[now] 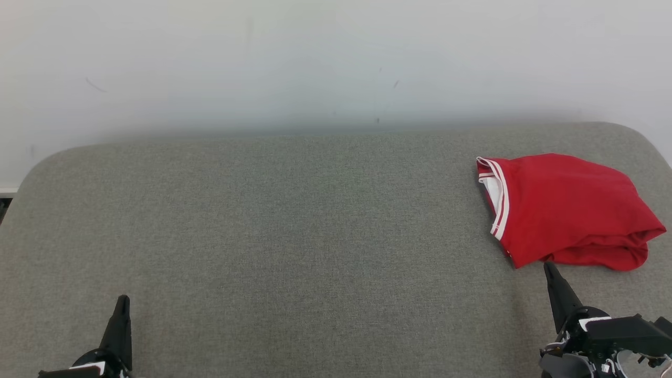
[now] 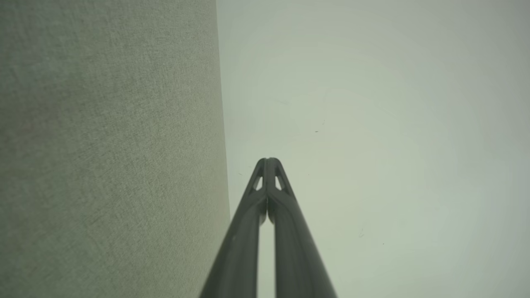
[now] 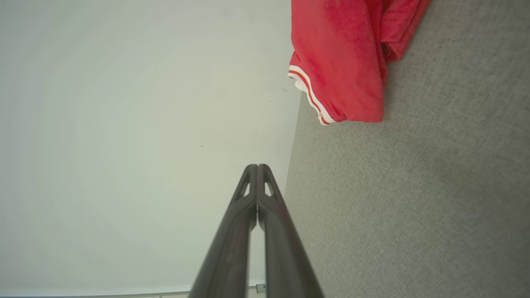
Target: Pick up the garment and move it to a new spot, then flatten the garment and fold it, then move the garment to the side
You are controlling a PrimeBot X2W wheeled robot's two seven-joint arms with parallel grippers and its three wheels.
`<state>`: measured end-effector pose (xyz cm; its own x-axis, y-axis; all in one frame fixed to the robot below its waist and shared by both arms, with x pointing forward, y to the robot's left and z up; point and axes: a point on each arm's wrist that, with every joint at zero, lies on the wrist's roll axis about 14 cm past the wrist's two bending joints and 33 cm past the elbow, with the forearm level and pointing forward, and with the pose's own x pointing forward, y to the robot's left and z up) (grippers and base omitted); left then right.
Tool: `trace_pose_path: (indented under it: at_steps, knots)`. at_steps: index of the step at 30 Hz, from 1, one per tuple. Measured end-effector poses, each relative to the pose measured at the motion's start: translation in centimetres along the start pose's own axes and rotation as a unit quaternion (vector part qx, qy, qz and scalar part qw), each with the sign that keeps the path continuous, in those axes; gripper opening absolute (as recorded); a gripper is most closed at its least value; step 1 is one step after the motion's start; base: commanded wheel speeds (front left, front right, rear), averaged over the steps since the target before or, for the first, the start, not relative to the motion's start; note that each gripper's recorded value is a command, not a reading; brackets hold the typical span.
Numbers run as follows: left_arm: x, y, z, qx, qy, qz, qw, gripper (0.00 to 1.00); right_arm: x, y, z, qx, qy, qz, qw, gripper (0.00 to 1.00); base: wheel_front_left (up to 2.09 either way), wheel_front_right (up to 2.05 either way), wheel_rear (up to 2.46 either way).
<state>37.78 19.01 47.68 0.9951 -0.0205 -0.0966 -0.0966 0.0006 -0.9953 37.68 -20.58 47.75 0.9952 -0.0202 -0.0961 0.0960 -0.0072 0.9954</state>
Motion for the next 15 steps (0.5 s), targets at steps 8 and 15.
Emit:
trace_pose_path:
  at_steps: [8,15]
  knots:
    - [0.20,-0.30,-0.03,0.000,0.000,-0.004,1.000,0.00,0.00,0.00,0.00,0.000,0.000,0.000,1.000,0.00,0.00,0.00,0.00]
    - [0.25,-0.38,-0.04,0.000,0.001,-0.005,1.000,0.00,0.00,0.00,0.00,0.000,0.000,0.000,1.000,0.00,0.00,0.00,0.00]
